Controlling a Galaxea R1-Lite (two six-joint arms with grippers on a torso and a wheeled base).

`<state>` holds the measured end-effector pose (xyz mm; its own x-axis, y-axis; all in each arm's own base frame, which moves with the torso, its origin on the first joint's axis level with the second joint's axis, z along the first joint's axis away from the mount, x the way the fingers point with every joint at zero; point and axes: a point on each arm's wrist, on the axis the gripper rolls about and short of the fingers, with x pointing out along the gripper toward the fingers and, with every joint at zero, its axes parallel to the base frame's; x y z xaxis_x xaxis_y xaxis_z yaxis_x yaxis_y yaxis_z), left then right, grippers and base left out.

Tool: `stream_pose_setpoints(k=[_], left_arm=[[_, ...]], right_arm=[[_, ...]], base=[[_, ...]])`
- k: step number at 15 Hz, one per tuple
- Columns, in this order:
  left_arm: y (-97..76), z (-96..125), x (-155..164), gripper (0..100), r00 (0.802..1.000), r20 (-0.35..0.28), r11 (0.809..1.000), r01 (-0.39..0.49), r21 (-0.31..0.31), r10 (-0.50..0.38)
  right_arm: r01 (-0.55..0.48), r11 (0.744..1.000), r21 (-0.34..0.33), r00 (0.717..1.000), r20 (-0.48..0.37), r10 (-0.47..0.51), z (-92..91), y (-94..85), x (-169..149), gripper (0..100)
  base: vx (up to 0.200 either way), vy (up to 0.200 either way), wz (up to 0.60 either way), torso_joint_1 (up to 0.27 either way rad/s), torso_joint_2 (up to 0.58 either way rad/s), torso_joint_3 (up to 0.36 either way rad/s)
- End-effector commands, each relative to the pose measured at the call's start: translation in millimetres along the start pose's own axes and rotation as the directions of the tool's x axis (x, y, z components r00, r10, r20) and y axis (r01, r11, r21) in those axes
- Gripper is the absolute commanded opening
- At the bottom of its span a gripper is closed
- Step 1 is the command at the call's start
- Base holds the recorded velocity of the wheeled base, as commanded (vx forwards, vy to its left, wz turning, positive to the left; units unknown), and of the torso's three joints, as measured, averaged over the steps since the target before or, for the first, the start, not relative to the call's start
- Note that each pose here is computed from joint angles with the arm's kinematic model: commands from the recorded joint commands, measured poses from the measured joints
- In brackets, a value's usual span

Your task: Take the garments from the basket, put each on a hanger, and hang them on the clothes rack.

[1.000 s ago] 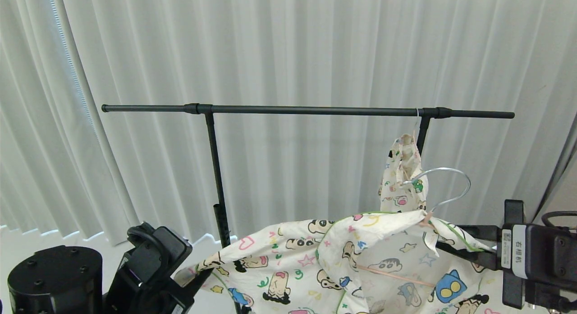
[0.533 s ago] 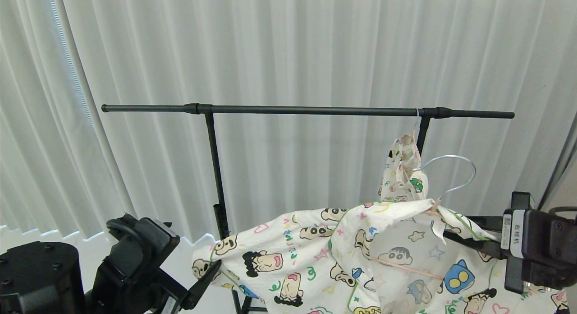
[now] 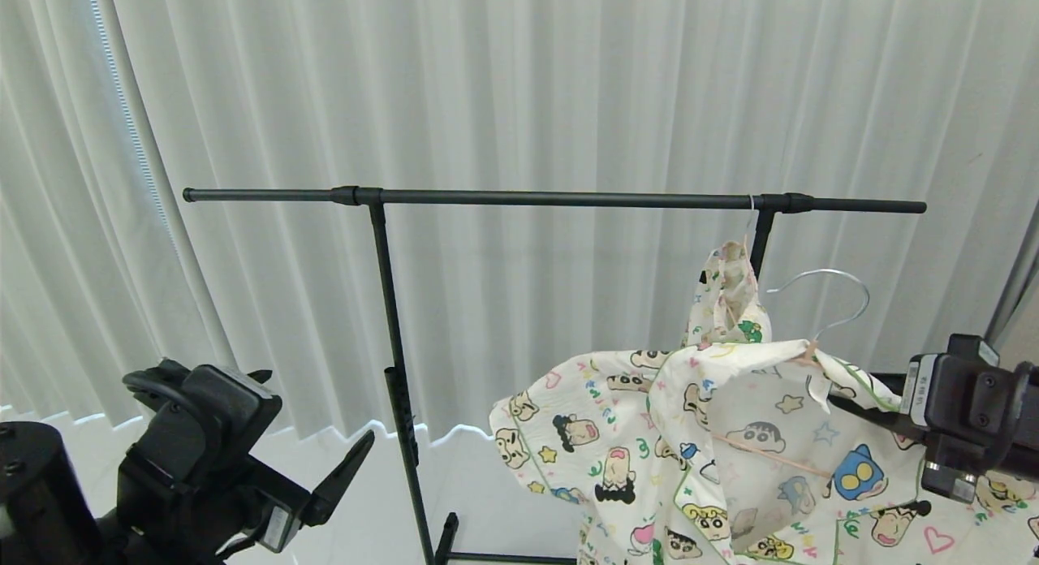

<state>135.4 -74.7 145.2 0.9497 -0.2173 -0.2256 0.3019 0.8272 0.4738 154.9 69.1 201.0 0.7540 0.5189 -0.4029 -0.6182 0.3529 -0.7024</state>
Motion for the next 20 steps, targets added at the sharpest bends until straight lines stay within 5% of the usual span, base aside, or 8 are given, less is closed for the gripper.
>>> stream_pose_setpoints(k=[1, 4, 7, 13, 20], left_arm=[[4.7, 5.5, -2.0, 100, 0.999, 0.026, 1.0, -0.026, -0.003, 0.026], [10.9, 8.2, 0.4, 100, 0.998, 0.026, 0.998, -0.061, -0.014, 0.061], [12.5, 7.8, -4.8, 100, 0.997, 0.042, 0.993, -0.069, 0.091, 0.066], [14.3, 12.1, -3.2, 100, 0.996, 0.053, 0.996, -0.075, 0.046, 0.073], [14.0, 11.3, -3.4, 100, 0.996, 0.05, 0.996, -0.074, 0.046, 0.071]], right_arm=[[0.013, 1.0, 0.0, 1.0, -0.014, -0.013, -0.1, -1.0, 0.1, 0], [0.059, 0.998, -0.002, 0.995, -0.086, -0.059, -1.7, -2.2, 0.3, 0], [0.085, 0.996, -0.003, 0.983, -0.161, -0.084, -4.3, -3.7, 6.2, 0], [0.138, 0.99, -0.011, 0.961, -0.239, -0.137, 2.0, -24.3, 29.2, 0], [0.143, 0.99, -0.011, 0.961, -0.24, -0.141, 5.6, -30.3, 32.8, 0]], base=[[0.0, 0.0, 0.0, 0.0, 0.0, 0.0], [0.0, 0.0, 0.0, 0.0, 0.0, 0.0], [0.0, 0.0, 0.0, 0.0, 0.0, 0.0], [0.0, 0.0, 0.0, 0.0, 0.0, 0.0], [0.2, 0.0, 0.0, 0.002, 0.0, -0.001]])
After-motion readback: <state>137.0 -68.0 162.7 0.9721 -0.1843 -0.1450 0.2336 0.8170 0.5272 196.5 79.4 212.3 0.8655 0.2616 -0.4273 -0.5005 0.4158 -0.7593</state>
